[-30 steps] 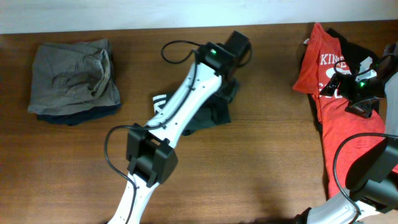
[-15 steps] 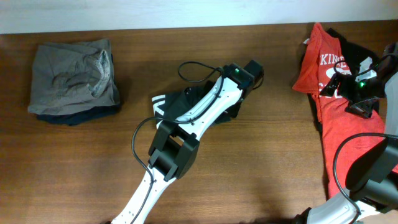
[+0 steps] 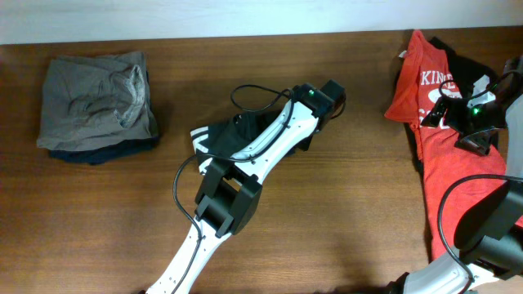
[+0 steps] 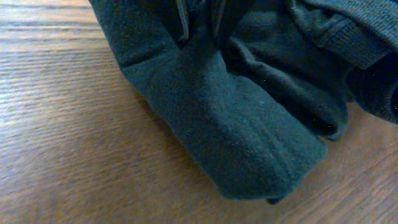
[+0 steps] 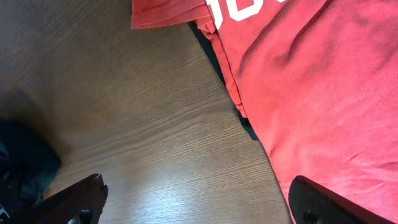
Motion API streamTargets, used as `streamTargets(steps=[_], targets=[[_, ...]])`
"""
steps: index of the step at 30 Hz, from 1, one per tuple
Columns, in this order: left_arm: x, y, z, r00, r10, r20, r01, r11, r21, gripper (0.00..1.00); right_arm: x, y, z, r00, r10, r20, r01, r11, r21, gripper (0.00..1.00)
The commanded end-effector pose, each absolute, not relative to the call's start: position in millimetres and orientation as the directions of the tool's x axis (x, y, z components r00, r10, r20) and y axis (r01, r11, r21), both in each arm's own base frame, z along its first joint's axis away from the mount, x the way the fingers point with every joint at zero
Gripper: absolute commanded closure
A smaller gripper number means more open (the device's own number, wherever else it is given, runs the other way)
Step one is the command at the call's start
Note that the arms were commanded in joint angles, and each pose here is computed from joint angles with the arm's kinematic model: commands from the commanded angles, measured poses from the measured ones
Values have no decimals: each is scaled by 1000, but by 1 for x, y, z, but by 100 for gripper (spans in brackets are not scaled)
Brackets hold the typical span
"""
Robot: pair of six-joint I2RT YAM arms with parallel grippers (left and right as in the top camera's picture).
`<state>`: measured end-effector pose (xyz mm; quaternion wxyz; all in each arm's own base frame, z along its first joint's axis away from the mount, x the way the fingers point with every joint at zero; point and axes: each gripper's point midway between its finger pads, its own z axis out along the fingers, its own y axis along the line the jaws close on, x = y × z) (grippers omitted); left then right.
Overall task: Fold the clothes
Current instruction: 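Lift the green bundle with the left gripper and carry it leftward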
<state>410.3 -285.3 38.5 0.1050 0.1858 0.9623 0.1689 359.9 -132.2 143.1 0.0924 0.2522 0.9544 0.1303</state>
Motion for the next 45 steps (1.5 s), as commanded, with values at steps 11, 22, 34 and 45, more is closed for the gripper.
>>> streamTargets(steps=[11, 22, 34, 45], targets=[[360, -250, 34, -853, 486, 190, 521, 767, 374, 85, 367, -139, 155, -845, 507, -170, 450, 846, 286, 2], [388, -237, 36, -970, 244, -3, 217, 867, 448, 26, 379, -140, 159, -837, 502, -217, 427, 848, 314, 1], [403, -231, -5, -989, 139, -48, 104, 894, 437, 26, 378, -139, 158, -847, 486, -215, 413, 857, 309, 1], [408, -226, -12, -994, 98, -39, 75, 914, 399, 99, 376, -139, 158, -851, 481, -213, 410, 860, 304, 1]])
